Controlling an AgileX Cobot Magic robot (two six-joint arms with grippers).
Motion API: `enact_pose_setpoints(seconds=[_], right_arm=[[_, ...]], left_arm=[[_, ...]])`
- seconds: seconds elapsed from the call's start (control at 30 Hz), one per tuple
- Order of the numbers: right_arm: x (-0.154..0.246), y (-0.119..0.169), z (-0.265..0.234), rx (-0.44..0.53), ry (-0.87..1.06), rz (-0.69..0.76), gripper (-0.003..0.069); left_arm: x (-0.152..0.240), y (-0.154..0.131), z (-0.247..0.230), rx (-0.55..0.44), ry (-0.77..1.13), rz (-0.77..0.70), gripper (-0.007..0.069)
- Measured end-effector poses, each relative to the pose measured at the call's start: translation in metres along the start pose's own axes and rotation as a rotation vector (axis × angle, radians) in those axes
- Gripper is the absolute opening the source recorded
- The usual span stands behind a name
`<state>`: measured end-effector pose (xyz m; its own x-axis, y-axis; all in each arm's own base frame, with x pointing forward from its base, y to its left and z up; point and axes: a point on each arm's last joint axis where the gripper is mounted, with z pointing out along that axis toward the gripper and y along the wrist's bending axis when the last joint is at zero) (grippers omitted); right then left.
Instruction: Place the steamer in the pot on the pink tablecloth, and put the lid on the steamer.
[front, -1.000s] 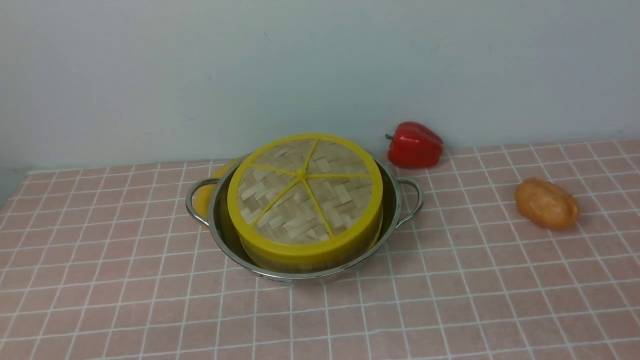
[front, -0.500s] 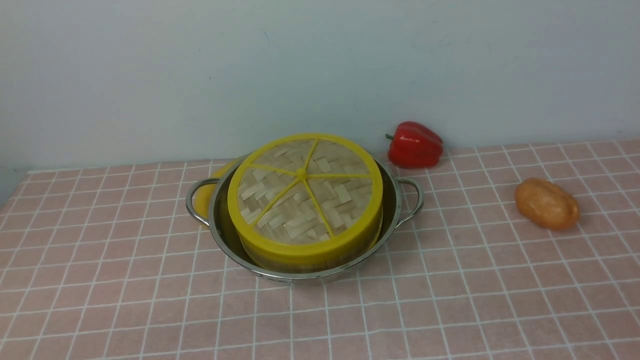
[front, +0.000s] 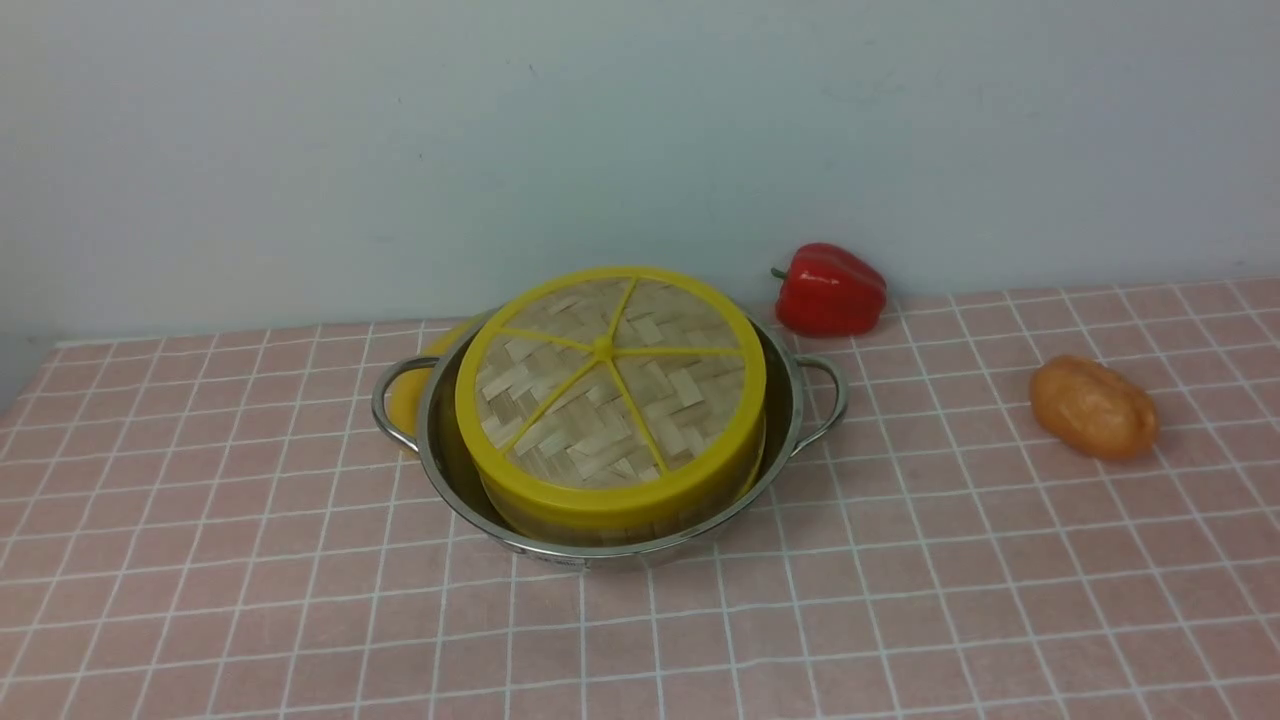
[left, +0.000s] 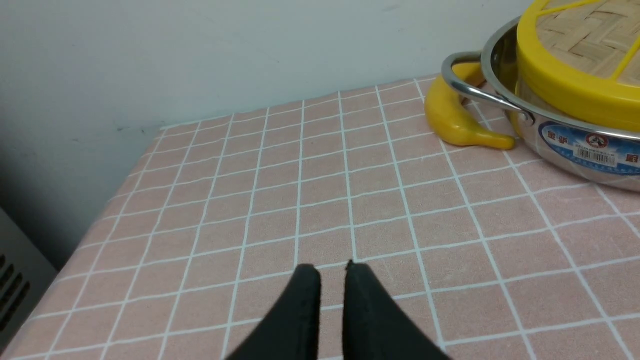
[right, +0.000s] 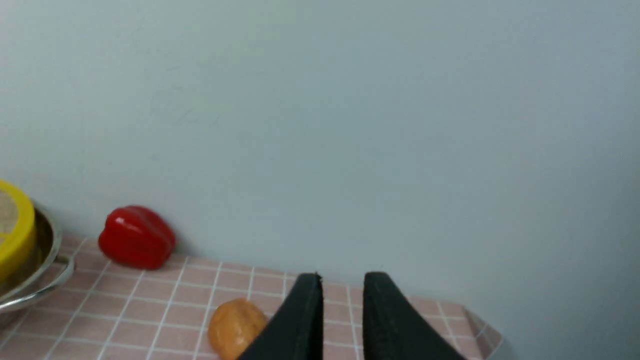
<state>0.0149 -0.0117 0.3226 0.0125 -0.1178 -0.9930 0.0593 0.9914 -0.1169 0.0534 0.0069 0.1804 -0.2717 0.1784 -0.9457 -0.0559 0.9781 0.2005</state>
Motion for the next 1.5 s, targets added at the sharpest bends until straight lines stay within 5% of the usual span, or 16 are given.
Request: enact_pose_setpoints(seconds=[0.17,0.6,1.5], right_arm=[[0.005,0.002,-0.006,-0.01,-0.034,0.086,0.0168],[0.116,0.029,0.038,-0.096,0.021,0.144,0.0204],[0.119,0.03,0.039,-0.097,0.031,0.153,0.024]], left_arm=[[0.0,0.0,0.0,0.0,-0.003,0.0,0.0085],[0.0,0.0,0.0,-0.001,-0.001,0.003,0.0099],[0.0,0.0,0.0,-0.001,-0.001,0.003,0.0138]])
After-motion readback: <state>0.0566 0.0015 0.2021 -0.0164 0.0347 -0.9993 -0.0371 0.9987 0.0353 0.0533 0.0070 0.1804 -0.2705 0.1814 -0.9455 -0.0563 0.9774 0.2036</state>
